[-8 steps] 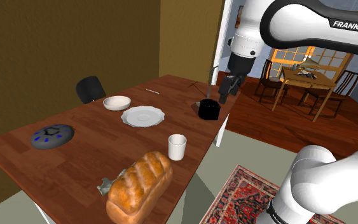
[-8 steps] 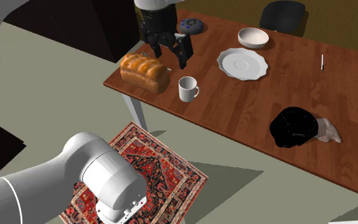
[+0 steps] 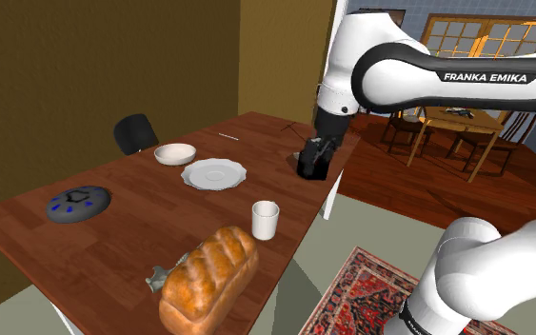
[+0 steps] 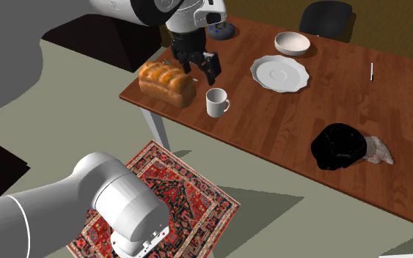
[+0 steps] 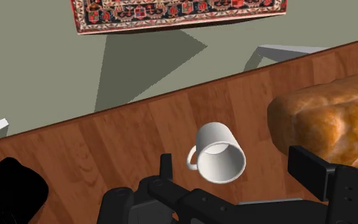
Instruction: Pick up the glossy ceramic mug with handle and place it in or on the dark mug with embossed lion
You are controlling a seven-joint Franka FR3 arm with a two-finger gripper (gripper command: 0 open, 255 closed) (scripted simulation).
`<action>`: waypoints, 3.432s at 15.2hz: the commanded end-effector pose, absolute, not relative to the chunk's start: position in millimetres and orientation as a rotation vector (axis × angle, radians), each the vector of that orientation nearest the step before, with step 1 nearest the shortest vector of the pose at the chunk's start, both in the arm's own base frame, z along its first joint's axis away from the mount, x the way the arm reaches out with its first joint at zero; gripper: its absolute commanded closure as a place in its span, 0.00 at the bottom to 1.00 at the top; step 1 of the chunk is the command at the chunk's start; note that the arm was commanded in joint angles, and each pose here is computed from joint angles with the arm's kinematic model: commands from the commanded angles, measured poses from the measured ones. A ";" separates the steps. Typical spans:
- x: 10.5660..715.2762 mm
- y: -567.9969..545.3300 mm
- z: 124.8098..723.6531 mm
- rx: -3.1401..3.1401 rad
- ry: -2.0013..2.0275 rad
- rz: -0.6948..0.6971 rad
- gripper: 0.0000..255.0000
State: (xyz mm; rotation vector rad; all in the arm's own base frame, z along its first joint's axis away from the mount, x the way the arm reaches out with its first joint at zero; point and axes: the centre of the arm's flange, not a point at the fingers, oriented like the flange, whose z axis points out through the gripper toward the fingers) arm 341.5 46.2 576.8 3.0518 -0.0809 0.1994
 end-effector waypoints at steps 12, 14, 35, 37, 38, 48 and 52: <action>437.3 92.9 441.2 3.046 -0.182 0.220 0.00; 452.1 99.8 420.5 3.045 -0.197 0.222 0.00; 482.9 107.4 346.3 3.042 -0.223 0.227 1.00; 482.9 107.4 346.3 3.042 -0.223 0.227 1.00; 482.9 107.4 346.3 3.042 -0.223 0.227 1.00; 482.9 107.4 372.7 3.042 -0.223 0.227 1.00; 482.9 107.4 393.8 3.042 -0.223 0.227 1.00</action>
